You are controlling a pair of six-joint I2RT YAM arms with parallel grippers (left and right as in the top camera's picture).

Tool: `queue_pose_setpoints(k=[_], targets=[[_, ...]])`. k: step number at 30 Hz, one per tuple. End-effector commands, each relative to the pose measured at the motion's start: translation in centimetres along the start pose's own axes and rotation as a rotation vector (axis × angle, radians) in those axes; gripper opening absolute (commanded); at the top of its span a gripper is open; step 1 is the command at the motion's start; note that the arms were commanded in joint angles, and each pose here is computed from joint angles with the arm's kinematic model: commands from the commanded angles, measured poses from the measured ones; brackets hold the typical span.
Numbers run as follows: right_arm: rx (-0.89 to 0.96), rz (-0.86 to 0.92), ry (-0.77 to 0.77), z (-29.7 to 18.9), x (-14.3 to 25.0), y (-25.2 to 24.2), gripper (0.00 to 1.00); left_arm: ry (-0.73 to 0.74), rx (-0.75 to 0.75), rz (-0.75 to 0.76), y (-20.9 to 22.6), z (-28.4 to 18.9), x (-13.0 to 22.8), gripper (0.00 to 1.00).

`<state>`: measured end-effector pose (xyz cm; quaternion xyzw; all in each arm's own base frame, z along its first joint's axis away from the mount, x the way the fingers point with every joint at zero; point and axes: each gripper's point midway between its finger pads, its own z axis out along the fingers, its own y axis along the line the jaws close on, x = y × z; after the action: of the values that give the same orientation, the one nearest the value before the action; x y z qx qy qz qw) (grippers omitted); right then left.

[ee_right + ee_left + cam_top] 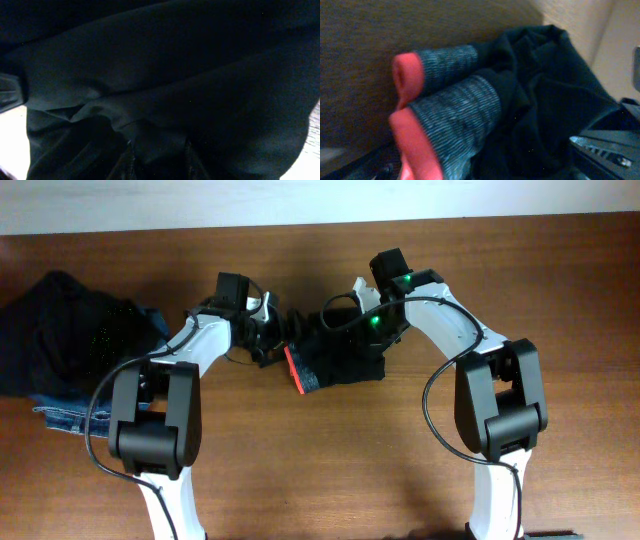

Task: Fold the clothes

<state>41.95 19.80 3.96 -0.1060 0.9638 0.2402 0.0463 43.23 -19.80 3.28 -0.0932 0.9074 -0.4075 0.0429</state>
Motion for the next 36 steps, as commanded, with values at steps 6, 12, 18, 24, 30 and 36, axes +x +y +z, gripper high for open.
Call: queue_pose_setpoints(k=[6, 12, 18, 24, 30, 36], targets=[[0.024, 0.006, 0.036, 1.3, 0.9, 0.1, 0.35, 0.102, 0.035, -0.081, 0.3, 3.9, 4.0, 0.99], [0.024, 0.007, 0.041, 1.4, 1.0, 0.1, 0.34, 0.146, 0.023, -0.070, -0.5, 5.7, 5.8, 0.69], [0.022, 0.012, 0.051, 1.4, 1.2, 0.1, 0.34, 0.131, 0.013, -0.070, -0.2, 5.6, 5.4, 0.10], [0.024, 0.017, 0.043, 1.0, 1.1, -0.2, 0.35, 0.116, 0.032, 0.001, -0.6, 5.5, 4.9, 0.00], [0.054, 0.043, -0.068, -4.3, -0.8, -1.9, 0.44, 0.054, 0.075, 0.164, -2.0, 2.4, 3.2, 0.00], [0.070, 0.077, -0.266, -13.3, -2.4, -3.2, 0.49, -0.108, 0.040, 0.333, -4.8, -4.4, 0.8, 0.00]])
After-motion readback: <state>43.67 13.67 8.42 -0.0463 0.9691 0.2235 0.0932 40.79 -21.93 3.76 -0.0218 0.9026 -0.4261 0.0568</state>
